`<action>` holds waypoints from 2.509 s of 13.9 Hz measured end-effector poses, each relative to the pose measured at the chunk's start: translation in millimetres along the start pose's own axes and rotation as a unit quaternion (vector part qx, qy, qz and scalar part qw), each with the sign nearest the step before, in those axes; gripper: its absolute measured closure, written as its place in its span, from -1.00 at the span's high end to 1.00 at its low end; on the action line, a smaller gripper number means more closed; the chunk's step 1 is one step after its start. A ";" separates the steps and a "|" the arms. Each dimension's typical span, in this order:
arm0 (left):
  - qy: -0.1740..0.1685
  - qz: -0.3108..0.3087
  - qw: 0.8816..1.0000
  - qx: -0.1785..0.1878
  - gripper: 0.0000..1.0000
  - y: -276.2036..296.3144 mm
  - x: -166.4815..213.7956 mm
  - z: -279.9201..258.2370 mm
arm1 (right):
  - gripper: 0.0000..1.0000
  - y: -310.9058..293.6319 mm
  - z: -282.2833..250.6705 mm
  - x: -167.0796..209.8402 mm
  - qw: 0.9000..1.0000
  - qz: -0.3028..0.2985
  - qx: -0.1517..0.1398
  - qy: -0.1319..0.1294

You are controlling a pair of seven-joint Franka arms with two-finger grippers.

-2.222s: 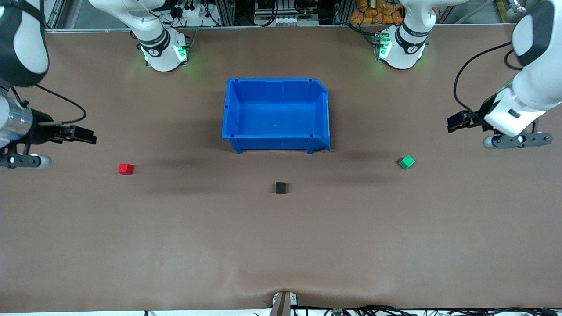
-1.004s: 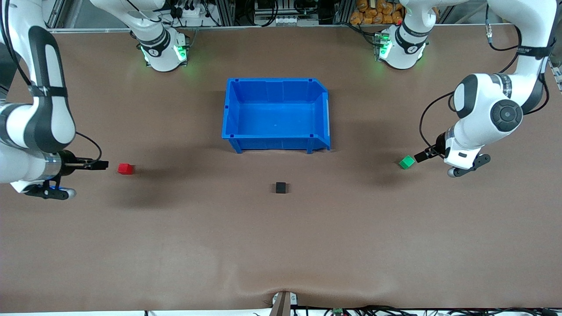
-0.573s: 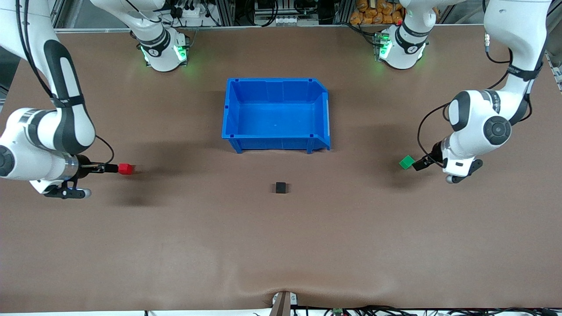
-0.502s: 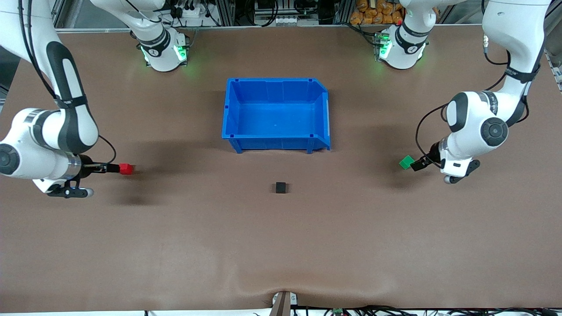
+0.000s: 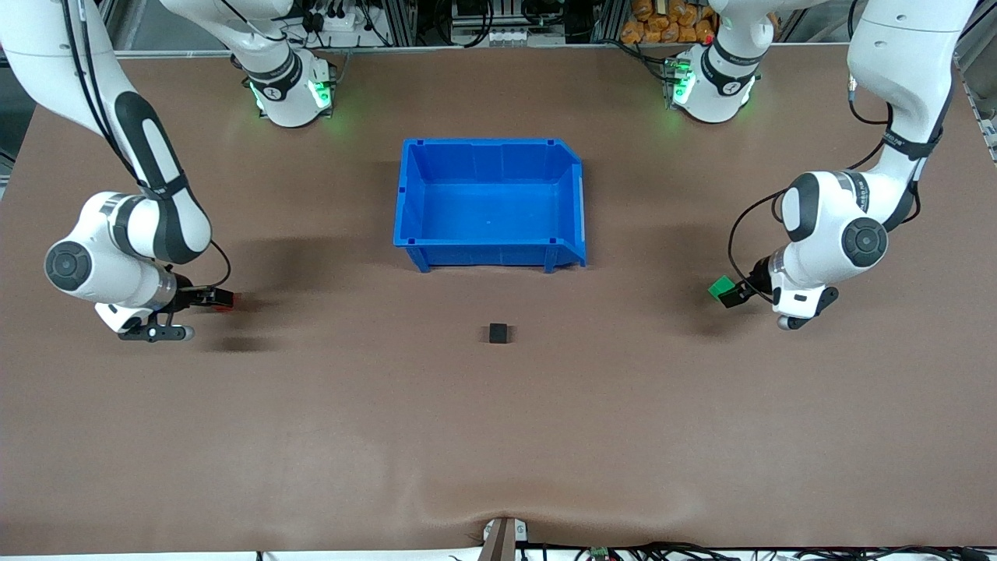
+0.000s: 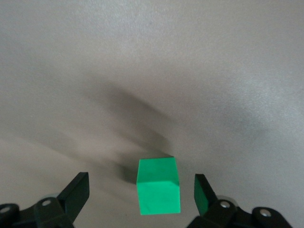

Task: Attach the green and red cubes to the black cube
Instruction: 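Close the right gripper on the red cube while the left gripper grips green, then carry the red cube with the right gripper while the left gripper carries green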

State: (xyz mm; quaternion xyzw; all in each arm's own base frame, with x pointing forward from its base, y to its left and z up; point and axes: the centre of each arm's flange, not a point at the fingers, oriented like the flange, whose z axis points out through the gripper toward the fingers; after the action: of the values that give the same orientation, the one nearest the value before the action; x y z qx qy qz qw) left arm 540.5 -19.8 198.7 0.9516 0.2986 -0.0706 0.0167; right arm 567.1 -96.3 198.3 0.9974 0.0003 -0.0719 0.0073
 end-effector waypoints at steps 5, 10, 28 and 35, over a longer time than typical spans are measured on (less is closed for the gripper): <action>-0.006 -0.011 1.000 -0.005 0.74 0.1 0.9 7.9 | 1.00 4.5 19.5 -5.1 1.000 -0.001 0.001 -0.012; -0.006 -0.013 1.000 -0.006 0.51 0.5 1.7 10.1 | 0.63 2.6 27.3 -9.0 1.000 -0.002 0.004 -0.026; -0.004 -0.038 0.999 -0.013 -0.22 19.8 -4.2 9.2 | -0.21 24.2 -63.9 43.2 0.921 -0.387 -0.025 0.036; 0.006 -0.180 0.983 -0.035 -0.22 62.9 10.1 -54.8 | -0.21 -55.5 -135.3 85.6 0.776 -0.621 -0.079 0.081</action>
State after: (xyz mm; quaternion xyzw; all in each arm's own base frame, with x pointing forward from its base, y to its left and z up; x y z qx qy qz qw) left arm 591.4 -61.7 250.8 0.8817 0.4670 -0.0566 0.0350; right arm 671.1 -38.9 319.2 0.7791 0.6254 0.0207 0.0394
